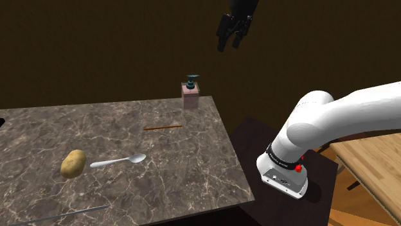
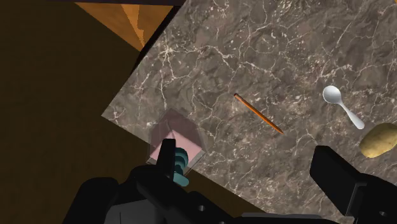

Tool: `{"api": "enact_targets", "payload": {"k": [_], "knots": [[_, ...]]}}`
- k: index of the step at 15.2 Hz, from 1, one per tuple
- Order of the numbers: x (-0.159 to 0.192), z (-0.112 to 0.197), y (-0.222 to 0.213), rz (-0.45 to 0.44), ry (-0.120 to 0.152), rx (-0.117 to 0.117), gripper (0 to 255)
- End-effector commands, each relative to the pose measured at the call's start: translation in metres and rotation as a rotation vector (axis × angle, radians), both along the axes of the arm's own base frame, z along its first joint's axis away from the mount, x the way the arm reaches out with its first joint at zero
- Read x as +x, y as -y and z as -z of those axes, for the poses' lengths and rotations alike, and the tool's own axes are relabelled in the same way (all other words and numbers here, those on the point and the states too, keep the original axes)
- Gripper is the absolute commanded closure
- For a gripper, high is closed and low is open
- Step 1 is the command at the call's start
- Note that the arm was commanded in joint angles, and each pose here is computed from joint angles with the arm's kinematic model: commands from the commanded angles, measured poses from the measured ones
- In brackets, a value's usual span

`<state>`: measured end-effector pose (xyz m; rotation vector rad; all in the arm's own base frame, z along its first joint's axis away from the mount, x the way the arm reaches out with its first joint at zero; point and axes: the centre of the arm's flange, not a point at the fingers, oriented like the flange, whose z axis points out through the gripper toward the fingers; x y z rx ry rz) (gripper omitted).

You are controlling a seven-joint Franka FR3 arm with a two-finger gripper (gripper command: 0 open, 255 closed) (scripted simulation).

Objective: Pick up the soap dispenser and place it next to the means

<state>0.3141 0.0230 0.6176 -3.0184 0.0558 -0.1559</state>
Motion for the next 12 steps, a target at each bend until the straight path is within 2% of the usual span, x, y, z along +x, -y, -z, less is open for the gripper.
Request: {"api": "enact_targets", "payload": {"k": [1, 12], "knots": [[0.0, 0.0, 0.0, 0.0, 0.0, 0.0, 0], [0.113, 0.098, 0.02, -0.207, -0.04, -0.039, 0]]}}
